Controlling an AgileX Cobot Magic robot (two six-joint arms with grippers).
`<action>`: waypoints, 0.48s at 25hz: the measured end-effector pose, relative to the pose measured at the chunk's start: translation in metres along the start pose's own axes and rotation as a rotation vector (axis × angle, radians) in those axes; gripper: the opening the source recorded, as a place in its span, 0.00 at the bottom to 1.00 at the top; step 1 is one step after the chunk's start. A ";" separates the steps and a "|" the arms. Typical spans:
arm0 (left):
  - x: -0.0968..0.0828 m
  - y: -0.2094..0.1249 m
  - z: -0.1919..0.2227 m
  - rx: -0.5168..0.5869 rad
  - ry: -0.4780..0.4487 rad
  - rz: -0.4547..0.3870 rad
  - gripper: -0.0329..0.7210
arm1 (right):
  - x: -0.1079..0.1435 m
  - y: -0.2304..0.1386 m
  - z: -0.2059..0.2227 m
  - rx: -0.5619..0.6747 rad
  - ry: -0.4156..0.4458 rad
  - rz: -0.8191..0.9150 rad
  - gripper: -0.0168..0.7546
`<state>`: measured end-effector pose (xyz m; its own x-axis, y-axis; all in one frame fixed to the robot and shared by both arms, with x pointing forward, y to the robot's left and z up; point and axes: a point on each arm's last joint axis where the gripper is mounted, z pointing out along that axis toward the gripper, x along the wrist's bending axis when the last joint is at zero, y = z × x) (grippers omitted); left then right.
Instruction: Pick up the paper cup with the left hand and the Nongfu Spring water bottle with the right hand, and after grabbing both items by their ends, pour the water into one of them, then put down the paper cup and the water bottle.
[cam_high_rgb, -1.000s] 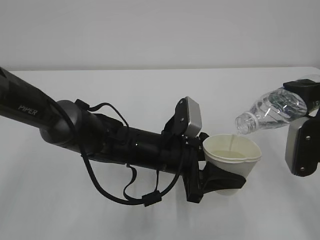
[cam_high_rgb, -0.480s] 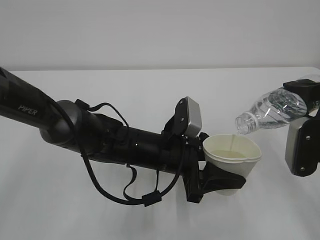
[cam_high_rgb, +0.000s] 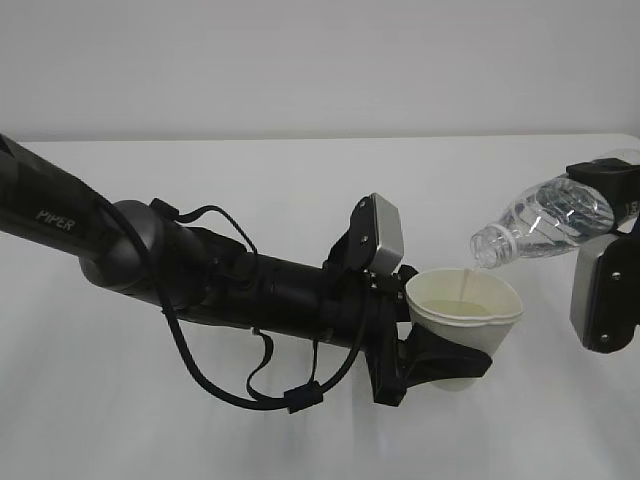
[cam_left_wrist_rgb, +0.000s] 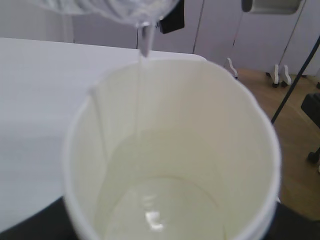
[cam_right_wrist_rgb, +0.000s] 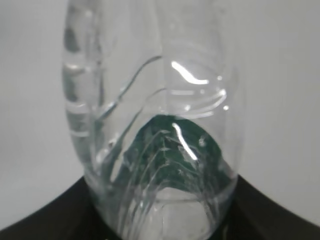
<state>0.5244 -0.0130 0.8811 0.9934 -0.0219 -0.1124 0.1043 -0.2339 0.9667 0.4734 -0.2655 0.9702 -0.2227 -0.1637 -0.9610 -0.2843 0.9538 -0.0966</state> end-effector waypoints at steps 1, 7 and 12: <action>0.000 0.000 0.000 0.000 0.000 0.000 0.61 | 0.000 0.000 0.000 0.000 0.000 0.000 0.55; 0.000 0.000 0.000 0.000 0.000 0.000 0.61 | 0.000 0.000 0.000 0.000 0.000 0.000 0.55; 0.000 -0.001 0.000 0.001 0.000 -0.002 0.61 | 0.000 0.000 0.000 0.000 0.000 0.017 0.55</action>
<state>0.5244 -0.0130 0.8801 0.9932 -0.0217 -0.1142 0.1060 -0.2352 0.9662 0.4734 -0.2655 0.9702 -0.2276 -0.1472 -0.9626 -0.2805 0.9565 -0.0800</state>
